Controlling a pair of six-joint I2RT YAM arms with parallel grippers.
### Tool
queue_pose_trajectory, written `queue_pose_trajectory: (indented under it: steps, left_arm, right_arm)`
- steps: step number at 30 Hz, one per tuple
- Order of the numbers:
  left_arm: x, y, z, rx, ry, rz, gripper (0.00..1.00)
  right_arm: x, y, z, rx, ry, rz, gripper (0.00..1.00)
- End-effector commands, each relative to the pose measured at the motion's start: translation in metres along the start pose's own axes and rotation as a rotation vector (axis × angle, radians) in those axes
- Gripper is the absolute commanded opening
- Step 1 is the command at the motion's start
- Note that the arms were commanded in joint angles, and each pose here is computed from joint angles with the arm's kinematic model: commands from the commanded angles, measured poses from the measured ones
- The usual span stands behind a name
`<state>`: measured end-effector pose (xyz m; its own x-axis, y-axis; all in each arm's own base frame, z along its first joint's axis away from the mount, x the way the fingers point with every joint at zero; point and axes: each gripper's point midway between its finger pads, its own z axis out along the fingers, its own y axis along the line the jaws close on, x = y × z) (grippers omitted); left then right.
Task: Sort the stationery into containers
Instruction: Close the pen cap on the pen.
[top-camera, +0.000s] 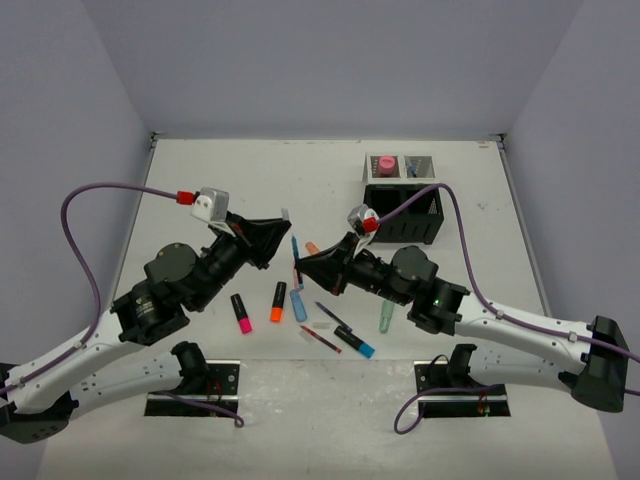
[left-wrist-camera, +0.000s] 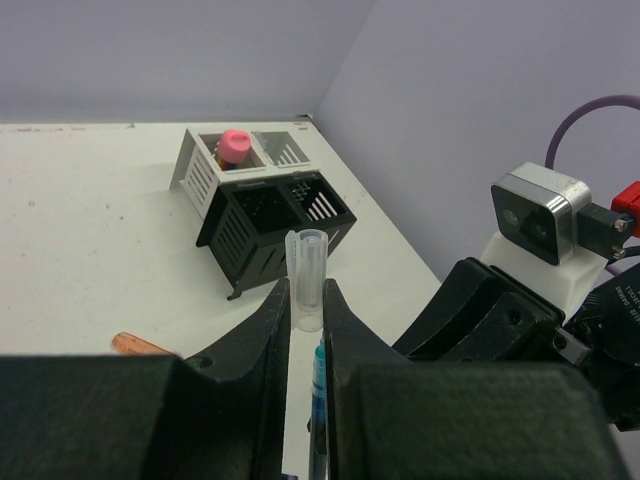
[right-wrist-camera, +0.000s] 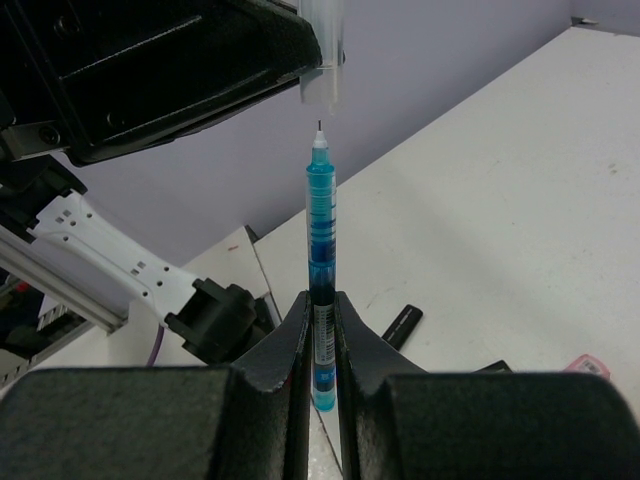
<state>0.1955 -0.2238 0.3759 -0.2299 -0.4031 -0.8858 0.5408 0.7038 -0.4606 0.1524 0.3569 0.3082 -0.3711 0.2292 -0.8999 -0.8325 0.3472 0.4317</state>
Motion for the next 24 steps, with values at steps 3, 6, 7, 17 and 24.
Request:
queue_pose_trajectory:
  steps: [3,6,7,17,24]
  left_arm:
    - [-0.015,-0.005,0.002,0.011,-0.04,0.002,0.0]
    - [-0.014,-0.008,0.002,0.026,-0.037,-0.004,0.0]
    - [-0.014,-0.009,0.002,0.029,-0.036,-0.004,0.0]
    - [0.0,-0.008,-0.001,0.052,-0.014,-0.029,0.0]
    - [0.008,-0.006,-0.001,0.057,0.003,-0.03,0.0]
  right_arm:
    - [-0.018,0.015,0.005,-0.047,-0.04,0.003,0.0]
    - [-0.016,0.013,0.006,-0.039,-0.035,0.009,0.0]
    - [-0.016,0.013,0.006,-0.037,-0.035,0.01,0.0]
    - [-0.021,0.01,0.008,-0.015,-0.045,0.01,0.0]
    - [-0.028,0.013,0.008,-0.018,-0.06,0.009,0.0]
